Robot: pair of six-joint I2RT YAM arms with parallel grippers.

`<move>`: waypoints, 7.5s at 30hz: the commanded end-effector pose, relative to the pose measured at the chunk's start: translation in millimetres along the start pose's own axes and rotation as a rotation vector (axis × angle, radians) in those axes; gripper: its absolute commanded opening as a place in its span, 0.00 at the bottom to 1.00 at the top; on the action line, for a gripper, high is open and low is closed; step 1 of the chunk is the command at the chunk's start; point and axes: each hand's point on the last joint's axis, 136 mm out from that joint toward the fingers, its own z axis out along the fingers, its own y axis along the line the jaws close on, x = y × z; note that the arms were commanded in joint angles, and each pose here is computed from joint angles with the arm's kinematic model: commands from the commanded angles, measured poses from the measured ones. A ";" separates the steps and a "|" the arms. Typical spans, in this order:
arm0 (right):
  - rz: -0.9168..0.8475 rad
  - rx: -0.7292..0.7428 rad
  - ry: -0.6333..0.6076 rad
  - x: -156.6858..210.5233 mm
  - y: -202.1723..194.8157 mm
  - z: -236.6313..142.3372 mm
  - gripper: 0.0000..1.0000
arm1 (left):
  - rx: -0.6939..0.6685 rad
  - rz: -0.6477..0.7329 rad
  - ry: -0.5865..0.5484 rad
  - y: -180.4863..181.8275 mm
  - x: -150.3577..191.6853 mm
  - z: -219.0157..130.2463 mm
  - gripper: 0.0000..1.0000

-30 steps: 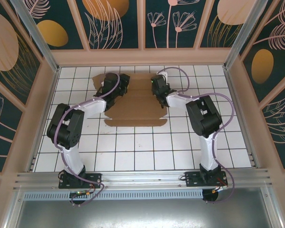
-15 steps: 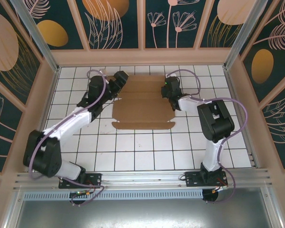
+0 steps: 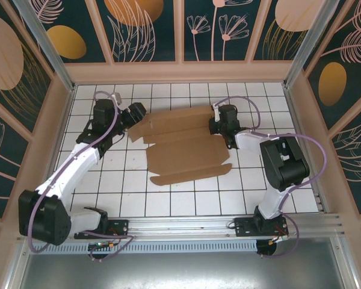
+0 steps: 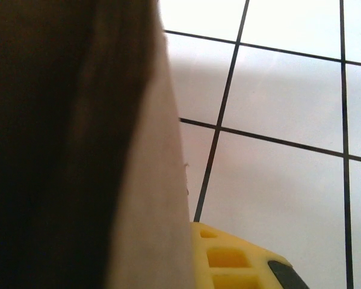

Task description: Fold the paper box

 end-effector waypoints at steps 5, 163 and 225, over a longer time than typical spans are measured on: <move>-0.029 -0.032 -0.023 -1.4 5.8 -9.2 0.09 | 0.070 -0.042 0.111 5.2 27.8 20.9 0.72; 0.102 -0.008 0.173 27.3 34.4 21.3 0.09 | -0.069 0.055 0.234 85.3 82.8 124.1 0.50; -0.112 0.137 0.085 47.7 35.2 19.9 0.01 | -0.098 0.602 -0.075 132.6 -53.8 71.0 0.31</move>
